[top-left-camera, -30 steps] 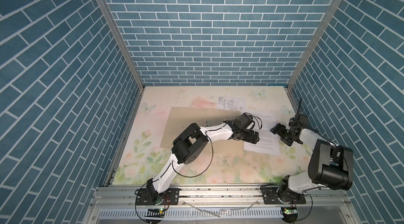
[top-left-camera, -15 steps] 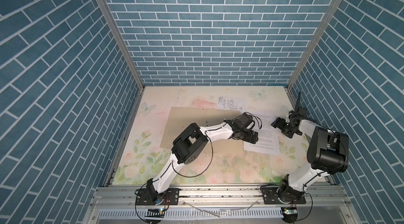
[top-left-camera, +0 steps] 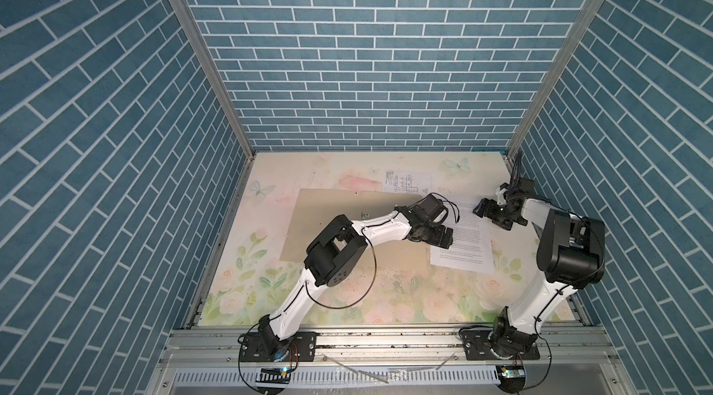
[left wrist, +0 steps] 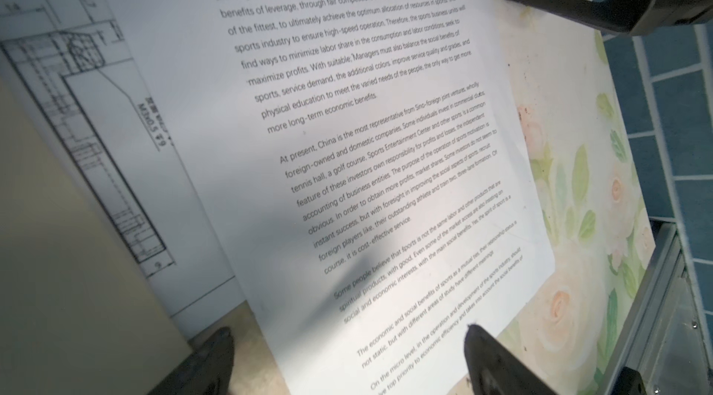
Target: Put the files into the folder
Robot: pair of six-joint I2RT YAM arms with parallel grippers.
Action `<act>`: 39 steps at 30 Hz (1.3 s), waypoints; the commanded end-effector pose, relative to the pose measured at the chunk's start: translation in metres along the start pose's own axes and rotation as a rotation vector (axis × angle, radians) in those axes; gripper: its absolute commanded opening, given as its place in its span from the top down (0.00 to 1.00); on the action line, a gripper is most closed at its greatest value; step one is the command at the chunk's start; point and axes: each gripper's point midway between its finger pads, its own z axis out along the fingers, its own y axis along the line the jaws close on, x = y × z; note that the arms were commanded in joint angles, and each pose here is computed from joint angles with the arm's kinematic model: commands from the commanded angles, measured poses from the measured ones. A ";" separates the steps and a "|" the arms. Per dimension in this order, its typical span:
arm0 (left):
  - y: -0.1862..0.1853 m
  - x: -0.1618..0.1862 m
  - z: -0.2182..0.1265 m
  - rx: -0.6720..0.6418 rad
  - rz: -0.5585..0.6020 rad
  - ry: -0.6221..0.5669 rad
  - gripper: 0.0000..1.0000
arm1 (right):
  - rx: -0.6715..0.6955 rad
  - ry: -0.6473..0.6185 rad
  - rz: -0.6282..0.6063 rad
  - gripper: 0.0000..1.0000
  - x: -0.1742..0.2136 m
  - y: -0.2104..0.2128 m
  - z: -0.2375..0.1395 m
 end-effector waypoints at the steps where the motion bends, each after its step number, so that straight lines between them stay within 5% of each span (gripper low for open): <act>1: 0.018 0.019 0.016 -0.033 -0.022 0.075 0.06 | -0.020 0.074 -0.035 0.16 0.011 0.005 0.008; 39: 0.017 0.032 0.034 0.099 -0.095 0.055 0.06 | -0.352 0.124 0.183 0.26 0.045 0.045 -0.021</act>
